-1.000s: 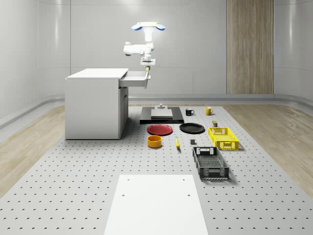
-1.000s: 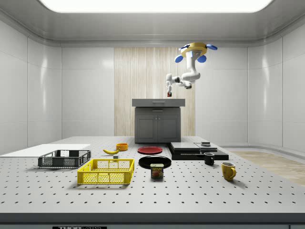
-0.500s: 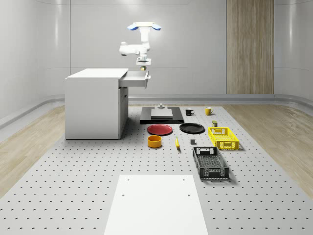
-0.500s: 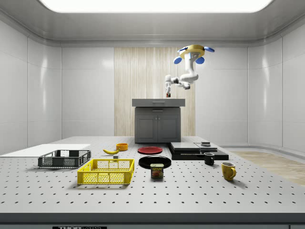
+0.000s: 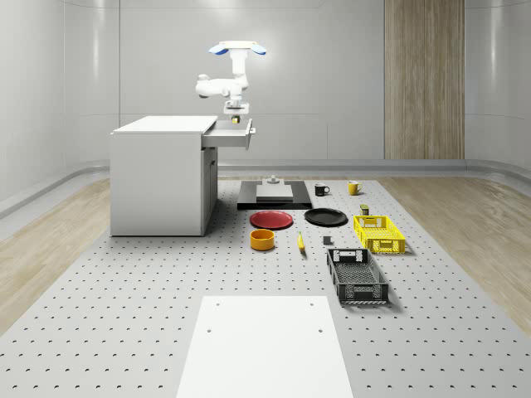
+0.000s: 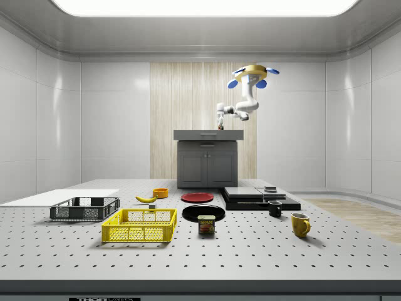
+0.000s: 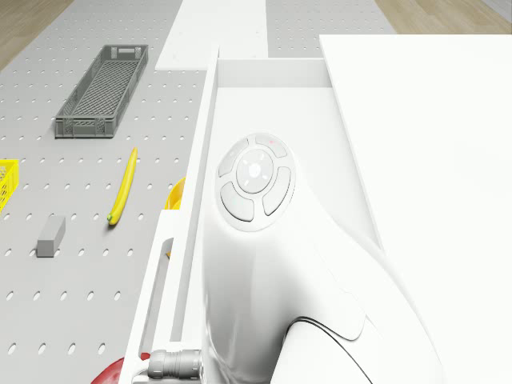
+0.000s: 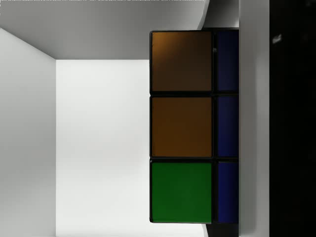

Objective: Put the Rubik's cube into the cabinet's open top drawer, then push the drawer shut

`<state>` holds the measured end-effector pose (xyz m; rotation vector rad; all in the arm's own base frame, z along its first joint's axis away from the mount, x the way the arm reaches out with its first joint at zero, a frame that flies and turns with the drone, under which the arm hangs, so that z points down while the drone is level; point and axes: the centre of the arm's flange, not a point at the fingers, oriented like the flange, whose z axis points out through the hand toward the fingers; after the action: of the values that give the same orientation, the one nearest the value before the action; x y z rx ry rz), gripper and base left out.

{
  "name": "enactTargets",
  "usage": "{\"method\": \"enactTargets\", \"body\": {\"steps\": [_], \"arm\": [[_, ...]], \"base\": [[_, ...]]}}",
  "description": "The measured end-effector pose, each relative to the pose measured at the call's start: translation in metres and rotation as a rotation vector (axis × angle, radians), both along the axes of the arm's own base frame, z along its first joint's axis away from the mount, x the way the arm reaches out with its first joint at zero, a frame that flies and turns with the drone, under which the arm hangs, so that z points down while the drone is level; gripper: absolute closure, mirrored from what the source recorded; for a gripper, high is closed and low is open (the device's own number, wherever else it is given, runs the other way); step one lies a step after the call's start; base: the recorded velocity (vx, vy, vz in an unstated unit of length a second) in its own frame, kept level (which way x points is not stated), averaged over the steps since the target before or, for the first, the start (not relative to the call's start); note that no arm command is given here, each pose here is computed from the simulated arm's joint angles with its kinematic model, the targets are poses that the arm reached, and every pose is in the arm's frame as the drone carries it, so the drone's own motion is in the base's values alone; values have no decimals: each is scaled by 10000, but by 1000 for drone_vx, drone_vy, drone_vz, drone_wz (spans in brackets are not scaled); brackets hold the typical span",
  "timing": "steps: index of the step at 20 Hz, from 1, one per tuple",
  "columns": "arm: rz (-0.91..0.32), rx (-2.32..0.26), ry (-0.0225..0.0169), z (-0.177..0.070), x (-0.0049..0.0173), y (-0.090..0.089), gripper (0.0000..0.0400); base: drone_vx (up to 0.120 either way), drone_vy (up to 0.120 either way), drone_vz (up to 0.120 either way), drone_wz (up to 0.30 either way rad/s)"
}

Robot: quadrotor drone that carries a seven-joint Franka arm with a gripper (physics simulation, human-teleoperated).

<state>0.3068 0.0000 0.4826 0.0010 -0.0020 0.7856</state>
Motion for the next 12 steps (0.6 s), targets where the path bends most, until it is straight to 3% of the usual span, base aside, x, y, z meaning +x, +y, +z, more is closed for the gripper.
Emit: {"method": "enactTargets", "body": {"steps": [4,12], "arm": [[0,0,0,4,0,0,75],[1,0,-1,265,0,1,75]], "base": [[0,-100,0,0],[0,0,0,0]]}}
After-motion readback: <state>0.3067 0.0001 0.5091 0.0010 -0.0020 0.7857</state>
